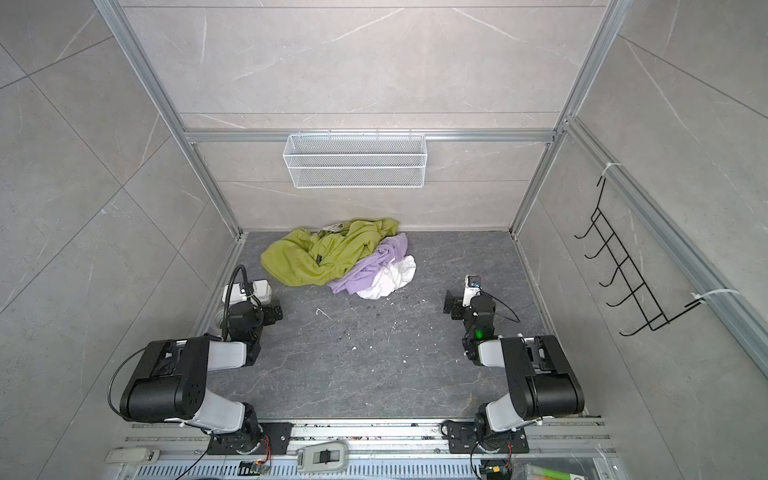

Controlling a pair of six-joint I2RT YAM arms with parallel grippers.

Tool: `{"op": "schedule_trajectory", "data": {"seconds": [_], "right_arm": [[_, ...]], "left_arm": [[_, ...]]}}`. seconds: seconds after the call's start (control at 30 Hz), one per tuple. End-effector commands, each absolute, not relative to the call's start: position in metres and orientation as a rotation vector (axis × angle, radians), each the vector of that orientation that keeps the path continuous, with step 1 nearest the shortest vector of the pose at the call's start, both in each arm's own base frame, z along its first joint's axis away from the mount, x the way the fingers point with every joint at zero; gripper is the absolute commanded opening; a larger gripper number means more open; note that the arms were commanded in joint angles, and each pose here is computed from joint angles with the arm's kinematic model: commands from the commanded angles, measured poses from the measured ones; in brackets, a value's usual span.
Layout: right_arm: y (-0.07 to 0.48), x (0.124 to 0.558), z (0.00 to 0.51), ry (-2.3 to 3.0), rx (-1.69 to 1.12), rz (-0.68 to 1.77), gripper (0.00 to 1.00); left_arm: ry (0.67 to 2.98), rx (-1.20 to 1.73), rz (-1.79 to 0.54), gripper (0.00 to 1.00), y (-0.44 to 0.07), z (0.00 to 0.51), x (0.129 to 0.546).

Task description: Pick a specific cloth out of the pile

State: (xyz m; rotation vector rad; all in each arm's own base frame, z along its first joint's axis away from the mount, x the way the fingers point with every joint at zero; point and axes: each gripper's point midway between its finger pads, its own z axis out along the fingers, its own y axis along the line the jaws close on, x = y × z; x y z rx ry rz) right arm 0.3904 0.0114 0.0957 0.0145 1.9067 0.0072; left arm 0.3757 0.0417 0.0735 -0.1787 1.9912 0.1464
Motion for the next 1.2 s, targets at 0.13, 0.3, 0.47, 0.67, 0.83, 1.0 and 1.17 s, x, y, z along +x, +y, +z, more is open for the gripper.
{"op": "schedule_trajectory", "data": {"seconds": [0.13, 0.3, 0.47, 0.67, 0.83, 1.0, 1.17], "right_arm": [[0.0126, 0.3914, 0.0943, 1.910, 0.014, 0.023, 1.00], [0.0120, 0.3898, 0.0953, 1.902, 0.013, 0.018, 1.00], [0.0121, 0.3900, 0.0952, 1.903, 0.012, 0.019, 1.00], [0.0125, 0.3903, 0.0953, 1.904, 0.013, 0.023, 1.00], [0.0120, 0.3906, 0.0941, 1.909, 0.015, 0.023, 1.00], [0.0123, 0.3911, 0.0943, 1.909, 0.012, 0.021, 0.99], [0.0117, 0.3913, 0.0936, 1.912, 0.012, 0.016, 1.00]], "left_arm": [[1.944, -0.180, 0.138, 1.00, 0.0410, 0.0880, 0.3817], [1.945, -0.181, 0.139, 1.00, 0.0414, 0.0875, 0.3816], [1.945, -0.181, 0.137, 1.00, 0.0411, 0.0876, 0.3818], [1.946, -0.181, 0.139, 1.00, 0.0414, 0.0874, 0.3817], [1.946, -0.179, 0.138, 1.00, 0.0409, 0.0873, 0.3817], [1.946, -0.180, 0.138, 1.00, 0.0410, 0.0875, 0.3818], [1.945, -0.181, 0.137, 1.00, 0.0409, 0.0875, 0.3817]]}}
